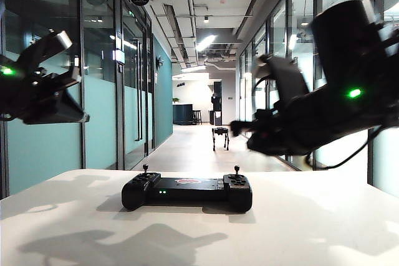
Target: Push the left joystick on the remote control sitting on the white table backward to make the robot dog back up in a straight line until it returns close to you.
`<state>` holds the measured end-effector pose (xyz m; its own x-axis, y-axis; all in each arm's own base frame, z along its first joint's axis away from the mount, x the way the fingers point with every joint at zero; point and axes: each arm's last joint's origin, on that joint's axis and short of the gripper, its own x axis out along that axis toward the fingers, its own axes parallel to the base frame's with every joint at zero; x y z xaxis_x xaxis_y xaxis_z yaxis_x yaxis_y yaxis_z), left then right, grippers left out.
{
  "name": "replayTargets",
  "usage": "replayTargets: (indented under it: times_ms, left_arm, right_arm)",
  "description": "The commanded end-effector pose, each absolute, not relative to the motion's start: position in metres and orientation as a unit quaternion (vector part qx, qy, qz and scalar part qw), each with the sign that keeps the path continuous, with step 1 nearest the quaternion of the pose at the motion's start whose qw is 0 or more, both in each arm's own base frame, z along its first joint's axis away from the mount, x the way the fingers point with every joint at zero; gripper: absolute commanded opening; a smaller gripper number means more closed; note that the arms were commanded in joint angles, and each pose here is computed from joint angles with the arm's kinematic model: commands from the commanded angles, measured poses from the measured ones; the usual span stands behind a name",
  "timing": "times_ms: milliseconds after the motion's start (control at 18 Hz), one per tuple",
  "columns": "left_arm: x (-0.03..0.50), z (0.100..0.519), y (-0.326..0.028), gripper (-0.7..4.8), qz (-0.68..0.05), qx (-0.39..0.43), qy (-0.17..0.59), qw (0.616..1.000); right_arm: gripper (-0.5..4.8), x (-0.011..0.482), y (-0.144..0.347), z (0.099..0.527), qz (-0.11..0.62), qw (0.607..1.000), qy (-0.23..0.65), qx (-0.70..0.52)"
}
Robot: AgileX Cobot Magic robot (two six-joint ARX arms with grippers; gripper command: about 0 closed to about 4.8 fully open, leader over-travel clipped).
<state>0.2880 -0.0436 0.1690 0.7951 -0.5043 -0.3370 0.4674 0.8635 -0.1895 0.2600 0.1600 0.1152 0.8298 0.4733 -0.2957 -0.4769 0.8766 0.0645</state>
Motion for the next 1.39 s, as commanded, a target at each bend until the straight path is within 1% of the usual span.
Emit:
replayTargets:
  times_ms: [55,111,277,333,444,665,1386]
  left_arm:
    - [0.298,0.173,-0.047,-0.05,-0.273,-0.046,0.178,0.944]
    - [0.300,0.173,-0.048,-0.05,-0.275,-0.046,0.179,0.944]
    - [0.302,0.171,-0.048,-0.05,-0.277,-0.047,0.182,0.942]
    - [0.302,0.171,-0.048,-0.05,-0.277,-0.047,0.182,0.942]
    - [0.301,0.171,-0.048,-0.05,-0.280,-0.048,0.182,0.941]
    - [0.301,0.171,-0.048,-0.05,-0.282,-0.048,0.182,0.941]
    - [0.301,0.171,-0.049,-0.05,-0.284,-0.048,0.182,0.940]
  right_arm:
    - [-0.05,0.259,0.171,0.109,0.219,0.964,0.154,-0.015]
    - [0.26,0.257,0.173,0.106,0.210,0.965,0.157,-0.018]
    - [2.50,0.256,0.176,0.103,0.188,0.968,0.167,0.004]
    - [2.85,0.256,0.176,0.103,0.171,0.971,0.166,0.008]
    - [2.86,0.258,0.176,0.104,0.158,0.974,0.165,0.007]
    - [2.84,0.271,0.185,0.105,0.157,0.973,0.169,0.009]
    - [2.83,0.295,0.199,0.071,0.139,0.970,0.199,0.013]
